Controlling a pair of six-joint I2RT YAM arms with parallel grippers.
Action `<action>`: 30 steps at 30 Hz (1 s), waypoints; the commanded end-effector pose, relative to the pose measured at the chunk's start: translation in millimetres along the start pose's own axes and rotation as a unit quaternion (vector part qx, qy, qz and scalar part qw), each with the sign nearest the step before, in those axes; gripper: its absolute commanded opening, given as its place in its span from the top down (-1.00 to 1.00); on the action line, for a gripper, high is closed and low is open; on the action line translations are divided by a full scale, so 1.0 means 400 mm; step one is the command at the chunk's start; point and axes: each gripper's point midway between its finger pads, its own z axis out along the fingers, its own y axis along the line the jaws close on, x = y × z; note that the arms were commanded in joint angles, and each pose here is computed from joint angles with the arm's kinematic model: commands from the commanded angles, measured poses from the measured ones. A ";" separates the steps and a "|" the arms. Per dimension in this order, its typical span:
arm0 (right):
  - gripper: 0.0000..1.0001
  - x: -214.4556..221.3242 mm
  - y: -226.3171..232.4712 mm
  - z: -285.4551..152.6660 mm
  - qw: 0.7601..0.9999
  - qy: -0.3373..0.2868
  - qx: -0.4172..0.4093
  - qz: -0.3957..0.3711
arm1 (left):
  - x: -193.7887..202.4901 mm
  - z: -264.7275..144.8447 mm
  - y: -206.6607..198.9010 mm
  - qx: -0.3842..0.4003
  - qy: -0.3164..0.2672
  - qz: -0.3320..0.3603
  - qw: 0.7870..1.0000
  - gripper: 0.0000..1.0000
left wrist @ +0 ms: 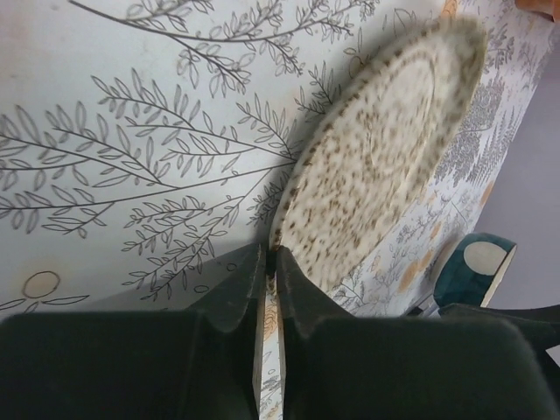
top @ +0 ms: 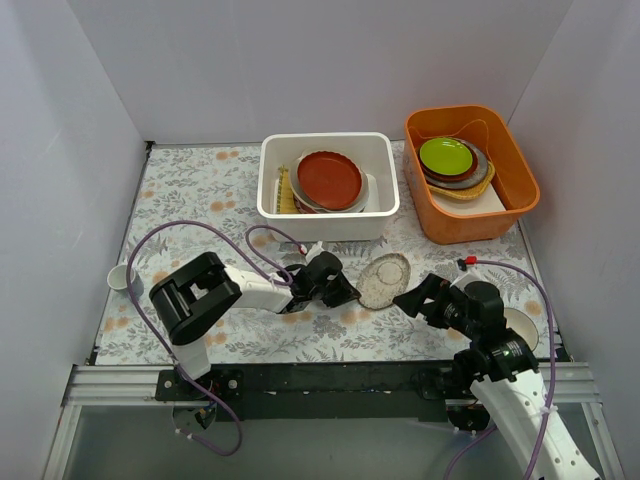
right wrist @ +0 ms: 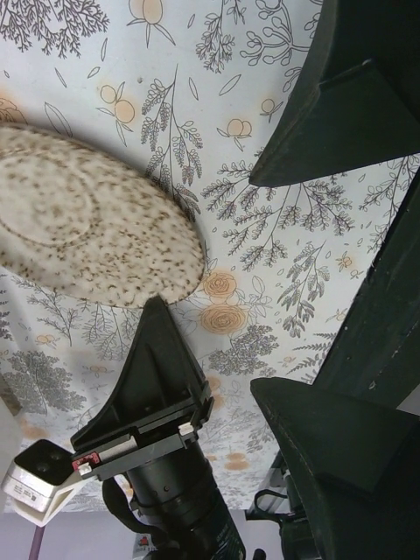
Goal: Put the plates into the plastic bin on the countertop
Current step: Move the plate to the center of the board.
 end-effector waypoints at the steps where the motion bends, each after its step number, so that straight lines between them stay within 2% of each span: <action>1: -0.93 -0.007 0.015 0.002 1.000 -0.009 -0.018 -0.004 | 0.052 0.012 0.224 -0.127 0.027 0.015 0.991 1.00; 9: -0.93 0.004 0.001 0.013 1.000 -0.004 -0.014 0.002 | 0.055 -0.004 0.223 -0.122 0.029 0.007 0.992 1.00; 24: -0.91 0.030 -0.032 0.054 1.000 0.000 -0.014 0.017 | 0.038 -0.126 0.131 -0.042 0.017 0.039 0.998 1.00; 30: -0.72 0.091 -0.074 0.101 0.998 0.041 -0.011 0.040 | 0.070 -0.146 0.139 -0.035 0.043 0.078 0.995 1.00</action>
